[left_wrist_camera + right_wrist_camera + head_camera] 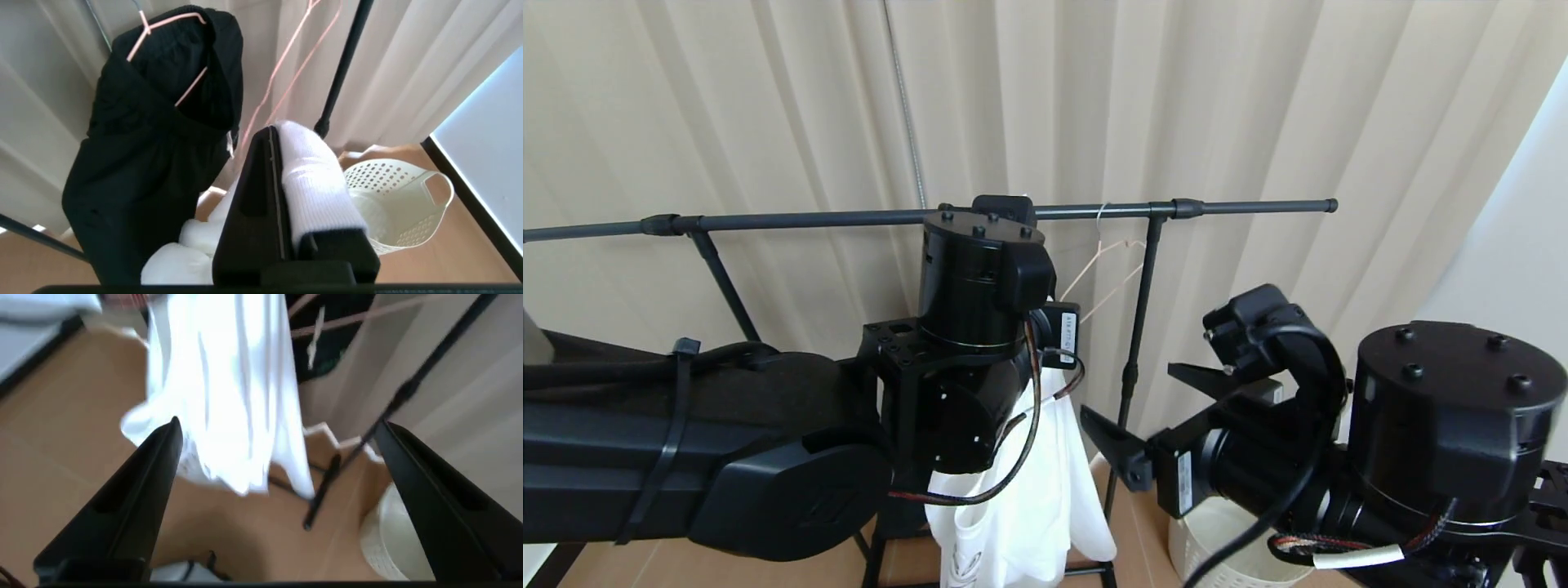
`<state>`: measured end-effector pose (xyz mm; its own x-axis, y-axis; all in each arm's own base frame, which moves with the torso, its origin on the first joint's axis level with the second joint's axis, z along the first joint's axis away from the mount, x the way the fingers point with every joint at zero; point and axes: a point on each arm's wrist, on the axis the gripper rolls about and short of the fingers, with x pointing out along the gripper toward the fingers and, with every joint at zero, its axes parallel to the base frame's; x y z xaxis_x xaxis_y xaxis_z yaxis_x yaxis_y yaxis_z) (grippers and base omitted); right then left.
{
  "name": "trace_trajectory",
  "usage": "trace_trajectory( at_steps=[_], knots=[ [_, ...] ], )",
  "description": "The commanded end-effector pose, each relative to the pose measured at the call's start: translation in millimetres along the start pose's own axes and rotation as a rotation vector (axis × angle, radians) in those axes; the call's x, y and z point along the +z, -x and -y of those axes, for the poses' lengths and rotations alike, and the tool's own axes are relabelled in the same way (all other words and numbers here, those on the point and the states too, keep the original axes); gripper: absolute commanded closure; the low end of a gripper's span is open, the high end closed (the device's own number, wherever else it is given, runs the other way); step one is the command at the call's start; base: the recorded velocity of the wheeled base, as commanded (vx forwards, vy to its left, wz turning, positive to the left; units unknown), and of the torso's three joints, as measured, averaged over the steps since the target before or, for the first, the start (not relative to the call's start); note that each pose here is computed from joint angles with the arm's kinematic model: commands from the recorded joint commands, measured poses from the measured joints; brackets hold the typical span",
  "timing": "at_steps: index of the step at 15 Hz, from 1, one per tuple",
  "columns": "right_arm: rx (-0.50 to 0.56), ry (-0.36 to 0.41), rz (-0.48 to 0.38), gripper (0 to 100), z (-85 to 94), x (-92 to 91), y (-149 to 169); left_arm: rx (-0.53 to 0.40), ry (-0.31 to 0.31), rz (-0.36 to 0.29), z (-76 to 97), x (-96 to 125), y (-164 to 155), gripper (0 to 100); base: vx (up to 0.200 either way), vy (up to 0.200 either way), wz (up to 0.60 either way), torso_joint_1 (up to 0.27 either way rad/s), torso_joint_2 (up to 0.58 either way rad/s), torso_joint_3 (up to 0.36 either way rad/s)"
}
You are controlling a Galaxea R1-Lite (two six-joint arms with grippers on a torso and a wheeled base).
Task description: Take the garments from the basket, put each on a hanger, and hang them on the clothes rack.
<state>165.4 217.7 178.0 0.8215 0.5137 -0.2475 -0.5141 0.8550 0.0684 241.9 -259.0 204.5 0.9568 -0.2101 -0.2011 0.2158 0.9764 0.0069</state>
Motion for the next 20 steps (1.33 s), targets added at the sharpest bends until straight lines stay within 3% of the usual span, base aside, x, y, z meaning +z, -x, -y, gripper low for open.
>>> trace_trajectory(
  at_steps=[1, 3, 6, 11, 20],
  knots=[
    [0.005, -0.024, -0.001, 0, -6.8, -17.3, -20.9, -0.008, -0.001, -0.001, 2.5, -0.6, 1.6, 100, 0.000, 0.000, 0.00, 0.000, 0.00, 0.000],
    [-0.006, -0.038, 0.046, 0, -17.2, -20.7, -27.1, -0.027, -0.006, -0.002, 8.7, -2.0, 4.9, 100, 0.000, 0.000, 0.00, 0.000, 0.00, 0.000],
    [-0.061, -0.038, 0.053, 0, -17.7, -21.4, -32.4, -0.029, -0.010, -0.008, 11.1, -4.6, 3.1, 100, 0.000, 0.000, 0.00, 0.000, 0.00, 0.000],
    [-0.133, -0.039, 0.050, 0, -2.3, -21.5, -43.2, -0.036, -0.009, -0.003, 12.1, -2.9, 5.8, 100, 0.000, 0.000, 0.00, 0.000, 0.00, 0.000],
    [-0.167, -0.034, 0.020, 0, 2.4, -30.9, -54.9, -0.045, -0.008, -0.002, 11.2, 1.0, 12.9, 100, 0.000, 0.000, 0.00, 0.000, 0.00, 0.000]
  ],
)
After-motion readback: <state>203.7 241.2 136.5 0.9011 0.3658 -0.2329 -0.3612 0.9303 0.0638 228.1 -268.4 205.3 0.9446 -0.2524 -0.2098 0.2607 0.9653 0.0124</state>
